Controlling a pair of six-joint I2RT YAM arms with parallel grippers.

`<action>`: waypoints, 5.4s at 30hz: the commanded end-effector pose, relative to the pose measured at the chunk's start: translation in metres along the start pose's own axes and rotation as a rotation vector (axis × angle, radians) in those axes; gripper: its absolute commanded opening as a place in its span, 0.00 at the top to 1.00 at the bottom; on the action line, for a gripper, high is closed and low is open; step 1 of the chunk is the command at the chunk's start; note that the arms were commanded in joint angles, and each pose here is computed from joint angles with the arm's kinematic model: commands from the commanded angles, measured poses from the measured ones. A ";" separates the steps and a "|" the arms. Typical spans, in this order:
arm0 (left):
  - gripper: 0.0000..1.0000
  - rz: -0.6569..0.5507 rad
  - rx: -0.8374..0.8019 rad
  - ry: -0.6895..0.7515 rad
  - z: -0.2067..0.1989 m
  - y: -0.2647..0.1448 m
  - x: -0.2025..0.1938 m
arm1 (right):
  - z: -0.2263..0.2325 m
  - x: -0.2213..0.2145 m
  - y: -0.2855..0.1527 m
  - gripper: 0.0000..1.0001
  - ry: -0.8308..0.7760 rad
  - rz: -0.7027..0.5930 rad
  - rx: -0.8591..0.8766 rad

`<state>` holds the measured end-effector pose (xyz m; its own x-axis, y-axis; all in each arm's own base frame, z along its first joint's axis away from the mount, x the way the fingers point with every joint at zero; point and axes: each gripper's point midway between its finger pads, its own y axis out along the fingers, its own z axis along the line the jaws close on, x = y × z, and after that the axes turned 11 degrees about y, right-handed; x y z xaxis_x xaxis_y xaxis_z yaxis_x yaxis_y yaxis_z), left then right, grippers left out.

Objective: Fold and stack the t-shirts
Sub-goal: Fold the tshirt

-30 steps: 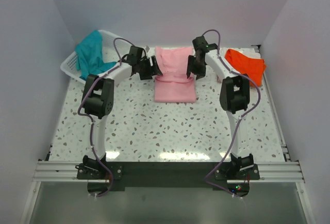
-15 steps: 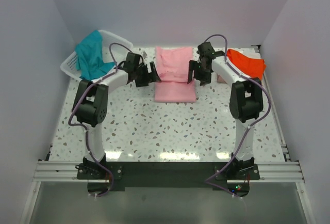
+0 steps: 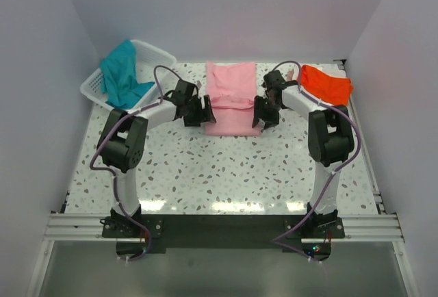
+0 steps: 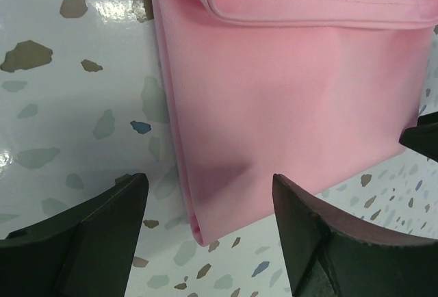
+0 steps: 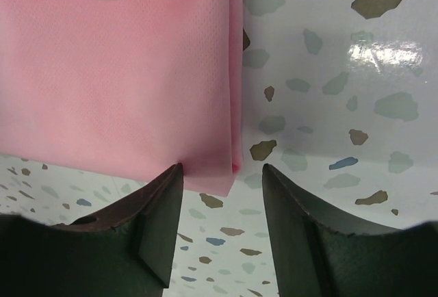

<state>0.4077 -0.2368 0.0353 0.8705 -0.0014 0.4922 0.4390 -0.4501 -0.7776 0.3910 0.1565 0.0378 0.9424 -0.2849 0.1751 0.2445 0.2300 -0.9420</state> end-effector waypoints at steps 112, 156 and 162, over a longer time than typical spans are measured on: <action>1.00 0.295 -0.367 -0.141 -0.080 -0.168 -0.177 | 0.004 -0.065 -0.157 1.00 -0.025 -0.071 -0.070; 0.00 0.062 -0.227 -0.177 0.001 -0.086 -0.003 | 0.044 0.064 -0.084 0.15 -0.070 -0.150 0.161; 0.00 0.000 -0.226 -0.137 -0.020 -0.088 0.008 | 0.033 0.047 -0.080 0.15 -0.088 -0.147 0.207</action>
<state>0.3569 -0.2111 0.0827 0.9479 0.1048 0.3007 0.2964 -0.6358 -0.7127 0.4108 0.1473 0.1044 0.9327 -0.2796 0.2280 0.3117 0.3063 -0.8995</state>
